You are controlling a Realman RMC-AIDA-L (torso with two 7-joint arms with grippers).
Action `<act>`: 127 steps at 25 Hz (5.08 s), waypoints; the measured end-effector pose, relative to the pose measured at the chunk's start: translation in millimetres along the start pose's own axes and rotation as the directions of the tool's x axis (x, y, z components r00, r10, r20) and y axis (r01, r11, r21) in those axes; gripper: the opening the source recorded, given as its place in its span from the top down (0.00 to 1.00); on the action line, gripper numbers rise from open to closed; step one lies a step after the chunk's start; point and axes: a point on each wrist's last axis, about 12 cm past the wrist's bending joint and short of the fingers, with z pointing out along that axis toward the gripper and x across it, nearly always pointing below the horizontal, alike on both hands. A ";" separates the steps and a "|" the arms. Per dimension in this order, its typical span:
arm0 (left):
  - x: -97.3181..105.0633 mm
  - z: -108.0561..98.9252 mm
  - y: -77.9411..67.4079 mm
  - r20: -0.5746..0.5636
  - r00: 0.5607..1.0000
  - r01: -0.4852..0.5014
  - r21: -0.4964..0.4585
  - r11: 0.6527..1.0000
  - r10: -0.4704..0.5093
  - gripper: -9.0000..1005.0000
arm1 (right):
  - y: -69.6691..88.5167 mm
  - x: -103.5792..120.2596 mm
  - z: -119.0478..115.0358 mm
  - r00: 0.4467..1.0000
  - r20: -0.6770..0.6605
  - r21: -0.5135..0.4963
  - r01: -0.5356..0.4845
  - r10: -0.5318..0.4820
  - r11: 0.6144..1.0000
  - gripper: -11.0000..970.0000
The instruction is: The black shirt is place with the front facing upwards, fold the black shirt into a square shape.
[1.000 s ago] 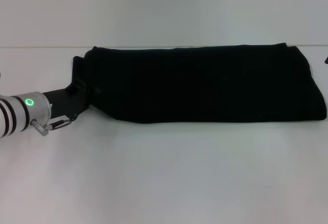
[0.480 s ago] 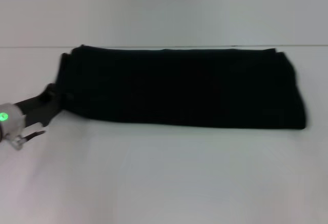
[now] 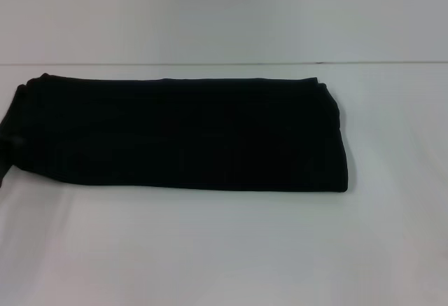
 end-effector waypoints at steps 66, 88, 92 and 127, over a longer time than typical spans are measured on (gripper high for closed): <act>47.3 34.9 -154.4 -0.449 0.736 -0.295 0.461 0.837 0.506 0.10 | 108.0 16.8 181.5 0.872 -0.428 0.262 0.370 -0.237 0.891 0.06; 49.8 47.9 -157.1 -0.406 0.773 -0.303 0.437 0.847 0.487 0.11 | 98.6 27.0 189.4 0.885 -0.391 0.320 0.389 -0.254 0.864 0.19; 49.3 48.3 -157.6 -0.402 0.776 -0.303 0.437 0.847 0.486 0.11 | 99.7 28.8 191.4 0.878 -0.397 0.318 0.406 -0.268 0.857 0.36; 45.8 46.5 -155.1 -0.378 0.805 -0.267 0.457 0.848 0.457 0.13 | 106.0 12.3 187.8 0.838 -0.397 0.301 0.504 -0.374 0.810 0.93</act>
